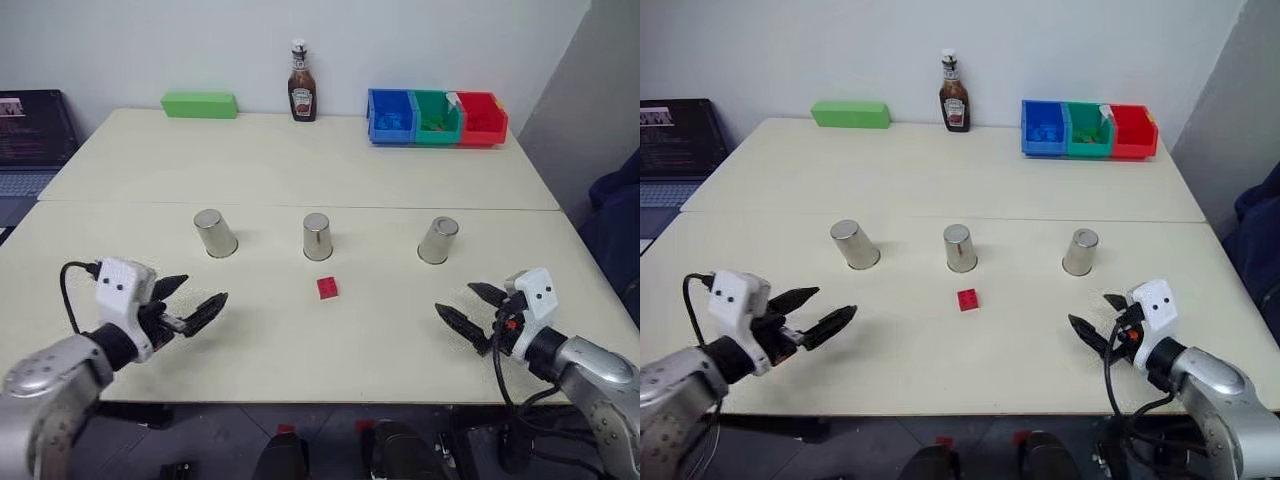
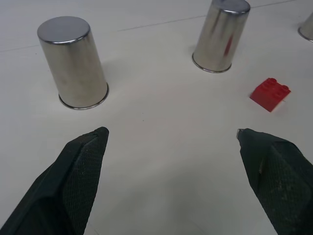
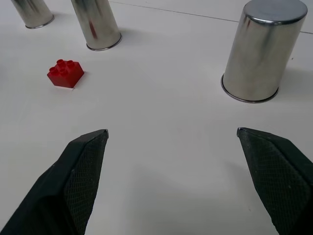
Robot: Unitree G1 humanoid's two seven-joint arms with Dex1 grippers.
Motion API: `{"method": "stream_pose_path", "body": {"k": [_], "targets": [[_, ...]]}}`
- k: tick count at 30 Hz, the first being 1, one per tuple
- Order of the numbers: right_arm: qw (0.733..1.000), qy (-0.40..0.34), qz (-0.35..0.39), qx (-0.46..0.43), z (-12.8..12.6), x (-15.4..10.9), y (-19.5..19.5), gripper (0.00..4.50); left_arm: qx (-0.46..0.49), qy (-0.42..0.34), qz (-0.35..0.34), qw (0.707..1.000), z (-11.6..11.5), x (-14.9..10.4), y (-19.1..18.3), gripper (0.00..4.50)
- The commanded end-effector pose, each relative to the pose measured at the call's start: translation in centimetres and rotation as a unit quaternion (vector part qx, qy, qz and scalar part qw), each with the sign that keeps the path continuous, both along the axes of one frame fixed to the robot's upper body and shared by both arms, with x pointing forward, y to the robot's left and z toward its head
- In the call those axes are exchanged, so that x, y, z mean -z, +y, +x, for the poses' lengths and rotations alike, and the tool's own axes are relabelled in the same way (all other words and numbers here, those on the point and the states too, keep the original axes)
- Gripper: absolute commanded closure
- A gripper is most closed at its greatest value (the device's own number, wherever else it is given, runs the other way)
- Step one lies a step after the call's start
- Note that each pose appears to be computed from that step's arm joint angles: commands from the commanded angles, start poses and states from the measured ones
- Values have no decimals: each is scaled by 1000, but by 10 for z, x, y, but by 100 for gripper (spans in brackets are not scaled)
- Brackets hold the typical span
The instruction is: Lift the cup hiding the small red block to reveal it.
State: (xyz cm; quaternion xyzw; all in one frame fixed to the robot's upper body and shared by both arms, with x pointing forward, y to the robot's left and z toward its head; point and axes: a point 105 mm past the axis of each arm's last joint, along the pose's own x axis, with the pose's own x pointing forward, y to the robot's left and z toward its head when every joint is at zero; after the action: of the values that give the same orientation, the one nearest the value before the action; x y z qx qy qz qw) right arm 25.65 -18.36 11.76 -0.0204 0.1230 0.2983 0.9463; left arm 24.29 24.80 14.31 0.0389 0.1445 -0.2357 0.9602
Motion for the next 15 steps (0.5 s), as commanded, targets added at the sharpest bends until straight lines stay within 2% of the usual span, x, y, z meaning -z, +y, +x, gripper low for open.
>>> {"method": "stream_pose_path", "body": {"k": [1,15], "targets": [[999,-31,3,-16,3,-13,1,1,21,-4,-6,1000,-2,-8,-5,0],[998,-56,-8,-8,5,-13,-6,1,-8,-42,3,999,13,-16,7,0]]}}
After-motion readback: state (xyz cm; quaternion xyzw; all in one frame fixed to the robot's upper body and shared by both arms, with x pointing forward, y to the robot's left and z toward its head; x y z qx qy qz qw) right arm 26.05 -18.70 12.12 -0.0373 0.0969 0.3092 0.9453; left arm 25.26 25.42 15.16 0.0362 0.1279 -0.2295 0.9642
